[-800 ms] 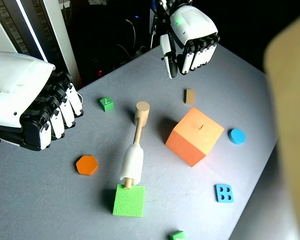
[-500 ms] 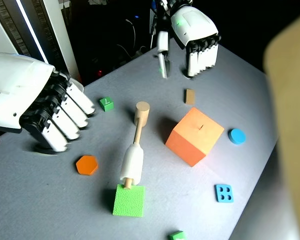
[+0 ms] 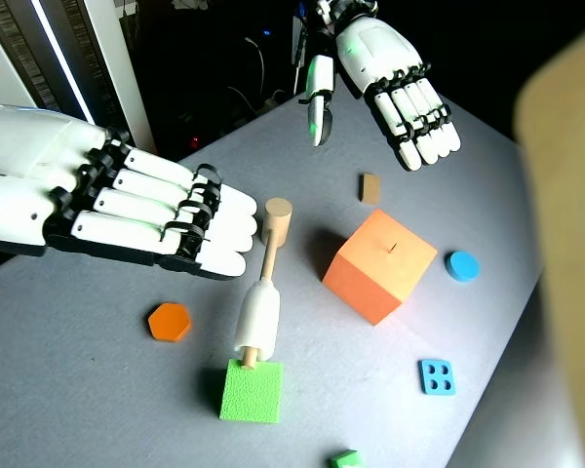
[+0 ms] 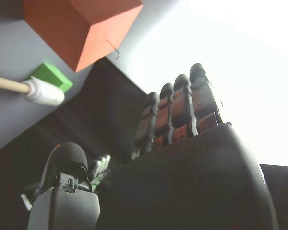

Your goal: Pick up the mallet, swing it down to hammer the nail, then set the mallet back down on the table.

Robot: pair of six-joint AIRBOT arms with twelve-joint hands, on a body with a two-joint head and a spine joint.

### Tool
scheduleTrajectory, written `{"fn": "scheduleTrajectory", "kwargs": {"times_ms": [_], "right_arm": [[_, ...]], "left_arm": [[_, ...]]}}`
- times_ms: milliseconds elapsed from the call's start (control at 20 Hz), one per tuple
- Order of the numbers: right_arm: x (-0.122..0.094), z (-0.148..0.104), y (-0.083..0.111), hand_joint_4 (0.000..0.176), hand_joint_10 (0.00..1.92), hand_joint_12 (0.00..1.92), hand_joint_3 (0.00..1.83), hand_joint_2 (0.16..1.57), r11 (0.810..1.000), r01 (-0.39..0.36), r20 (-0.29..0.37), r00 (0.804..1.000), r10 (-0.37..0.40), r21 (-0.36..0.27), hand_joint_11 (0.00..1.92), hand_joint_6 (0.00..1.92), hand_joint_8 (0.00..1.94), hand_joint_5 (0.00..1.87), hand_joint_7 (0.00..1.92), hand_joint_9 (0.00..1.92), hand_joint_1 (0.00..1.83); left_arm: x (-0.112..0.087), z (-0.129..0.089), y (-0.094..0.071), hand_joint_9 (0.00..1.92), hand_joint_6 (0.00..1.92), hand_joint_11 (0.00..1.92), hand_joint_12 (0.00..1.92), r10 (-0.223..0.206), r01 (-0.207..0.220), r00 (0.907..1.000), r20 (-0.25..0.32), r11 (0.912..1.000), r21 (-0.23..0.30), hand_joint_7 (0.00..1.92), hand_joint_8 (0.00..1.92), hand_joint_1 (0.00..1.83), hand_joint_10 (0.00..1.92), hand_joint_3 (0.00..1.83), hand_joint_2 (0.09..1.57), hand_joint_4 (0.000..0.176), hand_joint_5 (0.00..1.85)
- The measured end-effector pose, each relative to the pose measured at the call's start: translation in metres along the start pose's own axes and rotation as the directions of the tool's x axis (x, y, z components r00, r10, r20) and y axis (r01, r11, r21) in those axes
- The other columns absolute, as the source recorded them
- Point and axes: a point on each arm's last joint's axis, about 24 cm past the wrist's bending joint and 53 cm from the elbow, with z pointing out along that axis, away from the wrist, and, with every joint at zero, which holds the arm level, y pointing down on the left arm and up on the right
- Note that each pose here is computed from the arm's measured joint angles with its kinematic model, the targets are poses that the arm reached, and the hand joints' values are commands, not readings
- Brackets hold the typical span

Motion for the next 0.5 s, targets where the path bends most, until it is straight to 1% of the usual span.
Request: {"fn": "scheduleTrajectory", "kwargs": {"times_ms": [100,150,200,250,300,400,450,500], "right_arm": [[0.005,0.008,-0.006,0.000,0.00,0.10,0.00,1.26,1.000,0.000,-0.043,0.999,0.001,0.011,0.00,0.00,0.00,0.10,0.07,0.03,0.14],[0.010,0.012,-0.009,0.000,0.00,0.11,0.00,1.25,1.000,-0.001,-0.076,0.997,0.002,0.016,0.00,0.00,0.00,0.10,0.07,0.03,0.17],[0.016,0.016,-0.010,0.000,0.00,0.10,0.00,1.25,1.000,0.000,-0.112,0.994,0.002,0.020,0.00,0.00,0.00,0.09,0.06,0.02,0.16],[0.024,0.019,-0.010,0.000,0.00,0.10,0.00,1.24,1.000,0.001,-0.157,0.988,0.002,0.021,0.00,0.00,0.00,0.10,0.06,0.03,0.18],[0.029,0.021,-0.007,0.000,0.01,0.15,0.00,1.23,1.000,0.000,-0.183,0.983,0.002,0.016,0.00,0.00,0.00,0.11,0.08,0.04,0.18],[0.031,0.026,-0.001,0.000,0.00,0.06,0.00,1.23,1.000,-0.001,-0.205,0.979,0.001,0.002,0.00,0.00,0.00,0.06,0.04,0.01,0.20],[0.025,0.034,0.004,0.000,0.00,0.02,0.00,1.22,1.000,-0.002,-0.201,0.980,0.000,-0.012,0.00,0.00,0.00,0.03,0.02,0.00,0.24],[0.023,0.037,0.004,0.000,0.00,0.00,0.00,1.19,1.000,-0.002,-0.199,0.980,-0.001,-0.014,0.00,0.00,0.00,0.01,0.00,0.00,0.31]], "left_arm": [[0.006,-0.001,0.000,0.00,0.00,0.01,0.01,0.002,-0.001,0.9995,-0.030,0.9997,0.026,0.00,0.00,0.00,0.00,0.00,1.20,0.000,0.03],[0.012,-0.001,0.000,0.00,0.00,0.00,0.00,-0.004,0.007,0.9983,-0.058,0.9991,0.043,0.00,0.00,0.00,0.00,0.00,1.19,0.000,0.01],[0.017,-0.002,-0.001,0.00,0.00,0.00,0.00,-0.009,0.013,0.9966,-0.082,0.9981,0.059,0.00,0.00,0.00,0.00,0.00,1.18,0.000,0.00],[0.023,-0.003,-0.002,0.00,0.00,0.00,0.00,-0.012,0.021,0.9939,-0.110,0.9968,0.077,0.00,0.00,0.00,0.00,0.00,1.18,0.000,0.01],[0.026,-0.003,-0.004,0.00,0.00,0.00,0.00,-0.006,0.019,0.9915,-0.130,0.9953,0.095,0.00,0.00,0.00,0.00,0.00,1.18,0.000,0.00],[0.032,-0.003,-0.007,0.00,0.00,0.00,0.00,0.007,0.014,0.9869,-0.161,0.9920,0.125,0.00,0.00,0.00,0.00,0.00,1.18,0.000,0.00],[0.037,-0.005,-0.010,0.00,0.00,0.00,0.00,0.016,0.012,0.9820,-0.188,0.9897,0.143,0.00,0.00,0.00,0.00,0.00,1.18,0.000,0.00],[0.040,-0.005,-0.012,0.00,0.00,0.00,0.00,0.021,0.011,0.9792,-0.202,0.9883,0.152,0.00,0.00,0.00,0.00,0.00,1.18,0.000,0.00]]}}
